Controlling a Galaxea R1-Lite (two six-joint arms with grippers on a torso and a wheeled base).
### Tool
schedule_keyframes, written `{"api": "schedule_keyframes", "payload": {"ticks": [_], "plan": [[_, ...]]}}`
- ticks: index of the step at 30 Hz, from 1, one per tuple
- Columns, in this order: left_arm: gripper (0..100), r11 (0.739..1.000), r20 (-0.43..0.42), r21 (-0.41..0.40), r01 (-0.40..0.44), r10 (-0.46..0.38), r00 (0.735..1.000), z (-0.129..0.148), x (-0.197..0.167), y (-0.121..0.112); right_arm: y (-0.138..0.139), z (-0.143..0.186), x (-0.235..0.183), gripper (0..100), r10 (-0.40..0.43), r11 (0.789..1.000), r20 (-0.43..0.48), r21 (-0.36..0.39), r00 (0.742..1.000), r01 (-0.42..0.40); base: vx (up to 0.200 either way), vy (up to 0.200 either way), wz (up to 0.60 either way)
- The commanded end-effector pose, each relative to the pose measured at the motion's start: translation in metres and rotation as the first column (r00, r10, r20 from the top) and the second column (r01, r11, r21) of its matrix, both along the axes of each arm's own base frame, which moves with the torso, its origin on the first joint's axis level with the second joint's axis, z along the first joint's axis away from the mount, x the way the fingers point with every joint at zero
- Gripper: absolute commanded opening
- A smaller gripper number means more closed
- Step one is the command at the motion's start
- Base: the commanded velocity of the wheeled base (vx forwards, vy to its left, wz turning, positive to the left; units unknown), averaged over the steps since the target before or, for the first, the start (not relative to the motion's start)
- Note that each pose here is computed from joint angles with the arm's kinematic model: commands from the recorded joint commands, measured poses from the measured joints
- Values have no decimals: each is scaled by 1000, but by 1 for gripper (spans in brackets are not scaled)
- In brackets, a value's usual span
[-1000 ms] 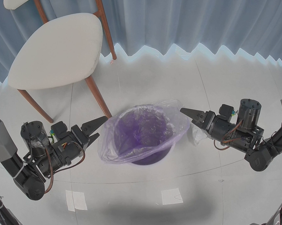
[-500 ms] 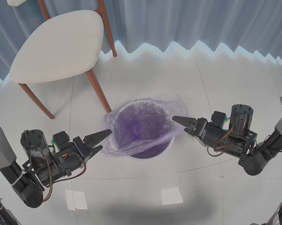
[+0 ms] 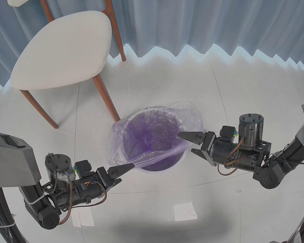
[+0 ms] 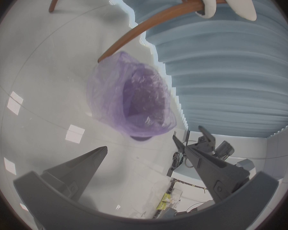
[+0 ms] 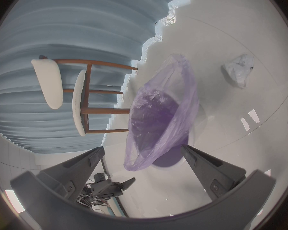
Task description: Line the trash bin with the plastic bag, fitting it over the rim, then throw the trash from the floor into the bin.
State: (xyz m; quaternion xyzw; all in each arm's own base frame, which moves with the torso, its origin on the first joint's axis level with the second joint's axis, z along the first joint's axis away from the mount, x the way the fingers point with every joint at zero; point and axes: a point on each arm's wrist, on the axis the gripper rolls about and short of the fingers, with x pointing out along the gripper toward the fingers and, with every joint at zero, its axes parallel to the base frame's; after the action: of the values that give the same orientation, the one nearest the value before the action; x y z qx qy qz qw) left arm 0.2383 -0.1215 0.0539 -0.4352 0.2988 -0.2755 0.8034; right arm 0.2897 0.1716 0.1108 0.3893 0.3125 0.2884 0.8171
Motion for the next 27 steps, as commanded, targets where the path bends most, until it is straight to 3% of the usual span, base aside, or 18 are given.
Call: {"api": "schedule_keyframes", "payload": {"ticks": [1,9,27], "plan": [[100,999,-56,22,34,-33,998,-18,1,-11,8,-4,-2,100,25,1000,-12,-4,1000,-25,0,0,0],[100,997,-106,-73,-10,2,994,-19,16,-21,16,-17,9,100,12,1000,-53,12,999,-11,0,0,0],[100,987,-69,-119,-106,98,993,-9,31,-24,22,-28,29,100,-20,998,-106,59,994,26,0,0,0]]}}
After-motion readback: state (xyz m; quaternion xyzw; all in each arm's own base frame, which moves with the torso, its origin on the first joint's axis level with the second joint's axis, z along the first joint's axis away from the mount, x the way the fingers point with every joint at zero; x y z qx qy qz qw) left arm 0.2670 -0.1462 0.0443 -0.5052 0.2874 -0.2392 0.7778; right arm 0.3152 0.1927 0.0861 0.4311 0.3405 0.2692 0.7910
